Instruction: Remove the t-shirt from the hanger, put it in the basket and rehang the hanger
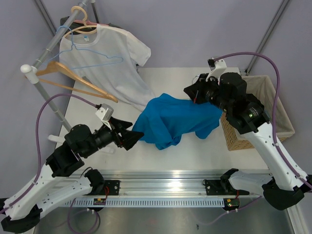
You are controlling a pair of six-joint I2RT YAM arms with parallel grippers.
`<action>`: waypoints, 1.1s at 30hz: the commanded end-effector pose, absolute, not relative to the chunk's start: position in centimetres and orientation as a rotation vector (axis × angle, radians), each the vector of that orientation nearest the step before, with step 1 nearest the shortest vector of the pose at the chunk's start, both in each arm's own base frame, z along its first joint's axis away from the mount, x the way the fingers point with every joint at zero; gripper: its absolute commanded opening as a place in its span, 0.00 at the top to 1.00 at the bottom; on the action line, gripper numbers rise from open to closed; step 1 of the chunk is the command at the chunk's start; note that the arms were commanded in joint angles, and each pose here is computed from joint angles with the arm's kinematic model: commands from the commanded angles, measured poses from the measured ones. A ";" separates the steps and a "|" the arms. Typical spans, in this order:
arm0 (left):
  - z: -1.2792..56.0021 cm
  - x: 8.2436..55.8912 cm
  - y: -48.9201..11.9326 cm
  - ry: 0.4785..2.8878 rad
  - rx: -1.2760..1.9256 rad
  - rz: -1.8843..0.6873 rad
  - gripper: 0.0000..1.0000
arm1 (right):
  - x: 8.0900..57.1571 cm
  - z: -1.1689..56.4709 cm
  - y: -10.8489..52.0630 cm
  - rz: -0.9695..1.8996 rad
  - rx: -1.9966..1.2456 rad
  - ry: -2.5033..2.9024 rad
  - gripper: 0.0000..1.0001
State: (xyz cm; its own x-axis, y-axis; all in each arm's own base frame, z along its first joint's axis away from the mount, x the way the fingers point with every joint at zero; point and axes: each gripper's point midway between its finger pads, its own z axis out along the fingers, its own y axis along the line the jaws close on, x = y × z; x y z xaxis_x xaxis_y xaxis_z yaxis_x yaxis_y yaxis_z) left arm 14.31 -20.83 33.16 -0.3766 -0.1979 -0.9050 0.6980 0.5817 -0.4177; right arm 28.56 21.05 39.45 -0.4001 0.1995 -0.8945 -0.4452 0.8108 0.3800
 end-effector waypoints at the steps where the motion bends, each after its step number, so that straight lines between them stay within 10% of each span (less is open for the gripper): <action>1: 34.4 14.6 -22.0 1.658 0.517 -0.995 0.15 | 27.2 42.9 21.6 0.812 -0.220 1.751 1.00; 7: 33.1 15.6 -24.0 1.720 0.569 -0.989 0.27 | 26.0 43.3 22.4 0.903 -0.238 1.729 1.00; 10: 33.7 15.7 -24.0 1.697 0.558 -0.995 0.97 | 25.9 43.3 22.3 0.896 -0.245 1.734 1.00; 11: 34.3 15.5 -23.3 1.678 0.526 -0.999 1.00 | 26.4 43.0 21.7 0.846 -0.226 1.747 1.00; 19: 35.4 17.8 -12.6 1.636 -0.089 -0.753 1.00 | 27.6 42.8 17.1 0.664 -0.079 1.717 1.00; 33: 34.8 16.4 -8.5 1.613 -0.205 -0.711 1.00 | 27.8 44.9 12.0 0.471 0.079 1.634 1.00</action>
